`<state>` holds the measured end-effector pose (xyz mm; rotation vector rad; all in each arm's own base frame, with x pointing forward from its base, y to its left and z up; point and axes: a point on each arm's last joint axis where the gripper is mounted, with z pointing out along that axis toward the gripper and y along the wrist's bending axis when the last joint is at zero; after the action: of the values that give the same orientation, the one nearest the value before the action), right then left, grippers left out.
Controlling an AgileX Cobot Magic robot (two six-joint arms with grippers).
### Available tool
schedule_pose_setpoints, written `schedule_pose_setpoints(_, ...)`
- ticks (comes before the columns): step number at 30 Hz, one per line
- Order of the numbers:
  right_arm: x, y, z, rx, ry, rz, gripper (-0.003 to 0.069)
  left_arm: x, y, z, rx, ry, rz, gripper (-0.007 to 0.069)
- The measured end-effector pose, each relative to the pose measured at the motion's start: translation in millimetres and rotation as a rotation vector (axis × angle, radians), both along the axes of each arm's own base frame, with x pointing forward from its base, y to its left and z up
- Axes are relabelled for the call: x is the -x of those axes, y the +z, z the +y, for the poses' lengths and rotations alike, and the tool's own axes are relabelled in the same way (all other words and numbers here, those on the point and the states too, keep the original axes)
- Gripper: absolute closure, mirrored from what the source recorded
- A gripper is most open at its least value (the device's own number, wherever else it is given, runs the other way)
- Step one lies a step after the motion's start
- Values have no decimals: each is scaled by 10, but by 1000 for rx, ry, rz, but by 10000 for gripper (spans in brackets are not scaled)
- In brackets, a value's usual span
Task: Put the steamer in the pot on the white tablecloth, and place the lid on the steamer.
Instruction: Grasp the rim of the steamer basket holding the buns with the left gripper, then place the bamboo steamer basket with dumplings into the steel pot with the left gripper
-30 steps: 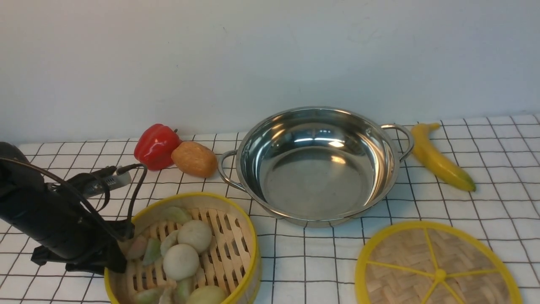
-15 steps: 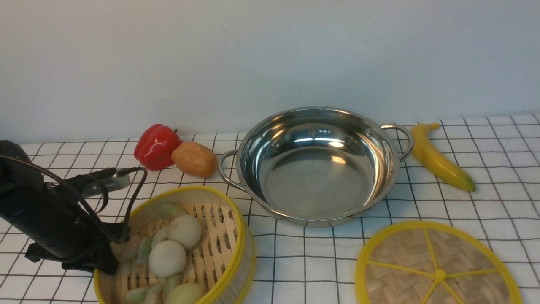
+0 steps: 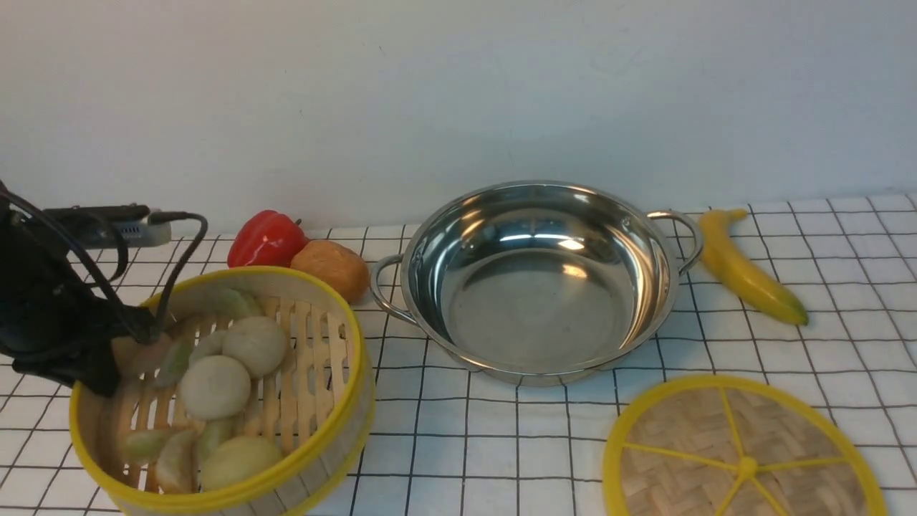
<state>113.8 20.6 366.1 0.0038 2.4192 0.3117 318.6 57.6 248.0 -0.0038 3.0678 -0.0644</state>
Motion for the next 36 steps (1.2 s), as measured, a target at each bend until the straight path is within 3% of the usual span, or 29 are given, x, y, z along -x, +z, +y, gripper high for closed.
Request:
schedule_pose_setpoints(9,0,0,0,0,0,0,416,-255,497,-110,43,-19,-172,595)
schedule_pose_setpoints(15,0,2,6,-8,2,0,416,-607,632,-726,30,-171,-228,595)
schedule_pose_setpoints(19,1,3,14,-17,5,0,416,-1028,559,-1410,44,-284,-275,595)
schedule_pose_setpoints(23,1,4,16,-19,5,0,416,-1331,522,-1882,77,-333,-349,595)
schedule_pose_setpoints(28,1,4,16,-19,5,0,416,-1511,429,-2154,101,-350,-392,595)
schedule_pose_setpoints(36,3,9,36,-45,10,1,416,-1632,-70,-2349,87,-378,-304,595)
